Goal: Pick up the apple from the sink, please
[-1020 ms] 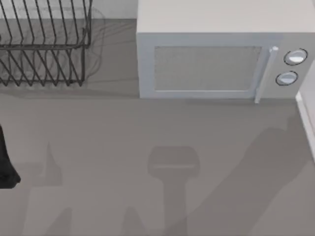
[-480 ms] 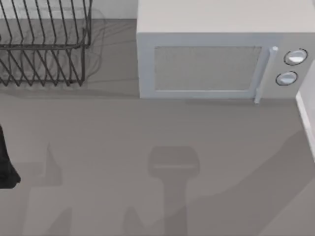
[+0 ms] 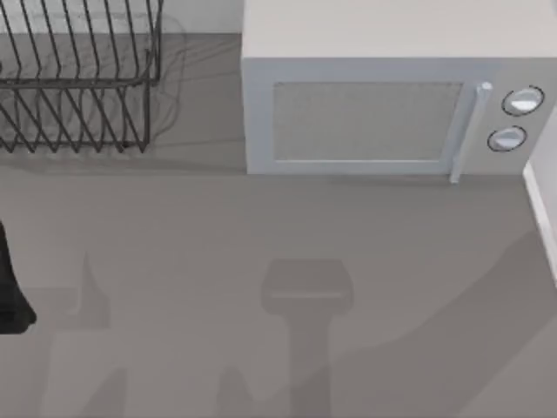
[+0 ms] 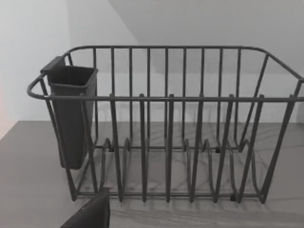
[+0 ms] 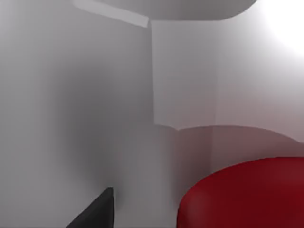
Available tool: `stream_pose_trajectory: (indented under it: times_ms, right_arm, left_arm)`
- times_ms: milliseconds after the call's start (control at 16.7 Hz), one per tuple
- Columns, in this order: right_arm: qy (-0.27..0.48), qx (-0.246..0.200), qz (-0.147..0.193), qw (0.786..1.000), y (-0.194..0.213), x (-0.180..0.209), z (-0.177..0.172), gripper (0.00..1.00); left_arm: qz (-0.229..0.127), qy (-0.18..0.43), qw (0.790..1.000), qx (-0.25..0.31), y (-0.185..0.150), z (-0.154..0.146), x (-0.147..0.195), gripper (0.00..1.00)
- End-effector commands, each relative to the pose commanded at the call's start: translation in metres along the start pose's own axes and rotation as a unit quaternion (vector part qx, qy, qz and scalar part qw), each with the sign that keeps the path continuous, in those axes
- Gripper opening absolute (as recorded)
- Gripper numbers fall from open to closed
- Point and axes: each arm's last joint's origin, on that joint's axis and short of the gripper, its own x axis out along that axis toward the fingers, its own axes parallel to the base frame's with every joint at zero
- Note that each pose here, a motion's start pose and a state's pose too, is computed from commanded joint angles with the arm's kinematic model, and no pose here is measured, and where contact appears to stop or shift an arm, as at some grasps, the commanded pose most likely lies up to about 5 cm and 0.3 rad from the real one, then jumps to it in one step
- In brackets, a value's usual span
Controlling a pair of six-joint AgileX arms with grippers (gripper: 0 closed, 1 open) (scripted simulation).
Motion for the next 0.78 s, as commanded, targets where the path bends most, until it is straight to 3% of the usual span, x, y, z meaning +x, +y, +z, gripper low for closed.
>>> stream_pose_trajectory:
  times_ms: [480,780]
  right_arm:
    - [0.0,0.0,0.0,1.0,0.0,0.0,0.0,0.02]
    - [0.0,0.0,0.0,1.0,0.0,0.0,0.0,0.0]
  left_arm:
    - [0.0,0.0,1.0,0.0,0.0,0.0,0.0,1.0]
    - [0.0,0.0,1.0,0.0,0.0,0.0,0.0,1.0]
